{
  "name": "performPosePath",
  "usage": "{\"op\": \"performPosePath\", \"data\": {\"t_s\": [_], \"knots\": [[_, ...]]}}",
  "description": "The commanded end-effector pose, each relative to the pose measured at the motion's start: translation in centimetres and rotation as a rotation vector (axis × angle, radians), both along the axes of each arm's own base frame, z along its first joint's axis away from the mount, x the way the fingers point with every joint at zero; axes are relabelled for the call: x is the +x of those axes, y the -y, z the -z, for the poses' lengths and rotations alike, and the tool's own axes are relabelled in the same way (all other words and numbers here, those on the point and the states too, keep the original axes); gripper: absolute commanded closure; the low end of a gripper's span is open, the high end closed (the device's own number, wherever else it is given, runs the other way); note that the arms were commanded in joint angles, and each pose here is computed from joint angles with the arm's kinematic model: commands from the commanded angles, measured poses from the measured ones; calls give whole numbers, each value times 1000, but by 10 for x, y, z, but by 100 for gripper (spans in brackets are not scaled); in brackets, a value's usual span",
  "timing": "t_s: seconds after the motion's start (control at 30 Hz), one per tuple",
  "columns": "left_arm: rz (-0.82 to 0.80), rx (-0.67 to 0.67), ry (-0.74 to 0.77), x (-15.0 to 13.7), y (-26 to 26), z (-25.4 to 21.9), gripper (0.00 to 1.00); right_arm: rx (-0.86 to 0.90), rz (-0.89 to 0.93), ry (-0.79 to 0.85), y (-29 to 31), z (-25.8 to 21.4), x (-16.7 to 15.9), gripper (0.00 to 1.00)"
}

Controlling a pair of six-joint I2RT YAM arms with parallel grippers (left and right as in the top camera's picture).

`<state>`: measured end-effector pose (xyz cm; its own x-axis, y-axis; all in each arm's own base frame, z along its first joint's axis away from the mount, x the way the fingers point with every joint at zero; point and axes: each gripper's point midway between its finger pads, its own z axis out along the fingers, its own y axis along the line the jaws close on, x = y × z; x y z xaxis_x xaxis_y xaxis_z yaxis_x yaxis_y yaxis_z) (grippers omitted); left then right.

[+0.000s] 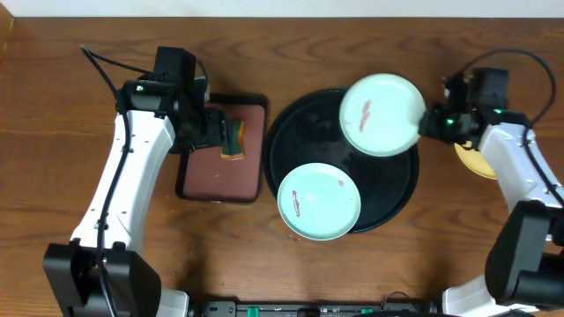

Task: Clean dirty plates on tray and stack at the side
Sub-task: 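Set the yellow plate down at the right side of the table, then move the right gripper to the rim of the upper green plate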

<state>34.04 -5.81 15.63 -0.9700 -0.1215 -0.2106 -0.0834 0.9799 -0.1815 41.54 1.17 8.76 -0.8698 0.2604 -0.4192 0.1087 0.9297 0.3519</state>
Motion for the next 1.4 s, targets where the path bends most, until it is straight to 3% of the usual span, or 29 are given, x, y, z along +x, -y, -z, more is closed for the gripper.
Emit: {"op": "performPosePath", "data": {"t_s": [0.0,0.2,0.37,0.43,0.47,0.63,0.83,1.03,1.23,1.3,1.37], "knots": [[17,-9,43,7,3,-9,28,-44,-7,45,-30,-3,17,99],[17,-9,40,6,3,-8,28,-192,29,1,-53,30,19,99],[17,-8,31,4,3,-8,28,-236,-58,2,-58,33,16,97],[17,-8,34,5,3,-8,28,-217,-67,-22,-59,32,12,55],[17,-9,34,5,3,-8,28,-208,-72,-33,-60,29,11,47],[17,-8,35,5,3,-8,28,-213,-161,-55,-59,-28,18,65],[17,-10,56,10,3,-9,28,-242,-197,31,-50,-108,34,63],[8,17,90,22,-1,-5,28,-167,-229,-66,-55,-69,28,56],[3,40,60,35,-3,43,30,30,-299,-191,-78,-28,19,48],[4,41,51,43,-2,62,34,50,-304,-203,-81,-24,19,48],[4,42,37,50,-1,78,46,50,-306,-205,-81,-24,18,49]]}}
